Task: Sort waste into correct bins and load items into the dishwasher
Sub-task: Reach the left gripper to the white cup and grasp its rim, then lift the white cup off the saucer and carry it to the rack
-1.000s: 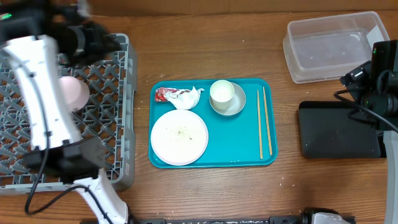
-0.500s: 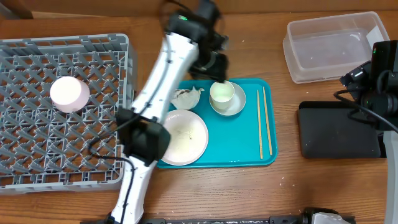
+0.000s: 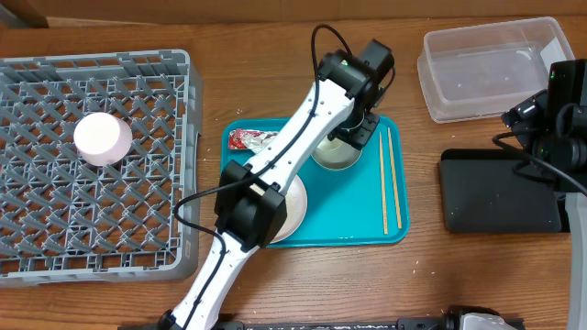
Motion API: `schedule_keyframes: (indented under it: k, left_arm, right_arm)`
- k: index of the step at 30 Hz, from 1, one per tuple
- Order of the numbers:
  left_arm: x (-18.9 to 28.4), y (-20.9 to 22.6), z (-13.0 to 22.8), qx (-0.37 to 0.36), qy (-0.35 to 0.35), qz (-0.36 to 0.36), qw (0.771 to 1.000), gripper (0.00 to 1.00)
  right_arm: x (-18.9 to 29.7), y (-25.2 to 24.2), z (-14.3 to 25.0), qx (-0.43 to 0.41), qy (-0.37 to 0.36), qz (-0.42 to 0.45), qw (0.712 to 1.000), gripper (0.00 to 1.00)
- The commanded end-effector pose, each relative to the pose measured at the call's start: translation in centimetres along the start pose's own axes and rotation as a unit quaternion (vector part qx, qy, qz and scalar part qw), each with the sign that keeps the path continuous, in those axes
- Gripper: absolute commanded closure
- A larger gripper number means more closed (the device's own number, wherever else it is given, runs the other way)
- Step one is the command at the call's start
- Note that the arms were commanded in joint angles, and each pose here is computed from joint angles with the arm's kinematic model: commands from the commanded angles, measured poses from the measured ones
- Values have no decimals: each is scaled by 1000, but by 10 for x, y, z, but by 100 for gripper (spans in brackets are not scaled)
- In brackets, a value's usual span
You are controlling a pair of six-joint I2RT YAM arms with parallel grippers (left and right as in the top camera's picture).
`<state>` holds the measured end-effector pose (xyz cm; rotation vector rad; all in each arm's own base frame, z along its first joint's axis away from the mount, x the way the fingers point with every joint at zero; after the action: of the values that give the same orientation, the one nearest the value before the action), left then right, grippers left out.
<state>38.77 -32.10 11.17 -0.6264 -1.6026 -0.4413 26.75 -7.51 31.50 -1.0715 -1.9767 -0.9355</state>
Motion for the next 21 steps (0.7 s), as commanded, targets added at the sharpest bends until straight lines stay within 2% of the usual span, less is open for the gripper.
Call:
schedule_keyframes:
  k: [1, 5, 8, 13, 17, 21]
  left_arm:
    - [-23, 3, 3, 9, 23, -26, 999, 64]
    - [-16, 11, 0, 33, 10, -52, 998, 78]
    - [-9, 11, -2, 33, 3, -54, 998, 96]
    - [25, 16, -4, 63, -16, -54, 996, 96]
    - [81, 28, -4, 86, -62, -54, 993, 96]
    - [146, 60, 4, 132, -129, -48, 982, 96]
  right_arm:
    - [2, 0, -3, -7, -5, -2, 1000, 0]
    - [2, 0, -3, -7, -5, -2, 1000, 0]
    - [2, 0, -3, -7, -5, -2, 1000, 0]
    - [2, 0, -3, -7, -5, -2, 1000, 0]
    - [2, 0, -3, -7, -5, -2, 1000, 0]
    - [2, 0, -3, -7, -5, -2, 1000, 0]
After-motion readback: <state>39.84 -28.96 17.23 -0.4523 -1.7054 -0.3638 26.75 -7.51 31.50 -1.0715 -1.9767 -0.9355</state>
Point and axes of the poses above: each gripper's point midway between its finger pads, its own x axis back along the fingers, its own y axis along the line the jaws close on, z = x × y, the point moved 2 cm from there along x, back along the fingers, and after that the axes turned 8 degrees about -x, right-handed, at the moved point
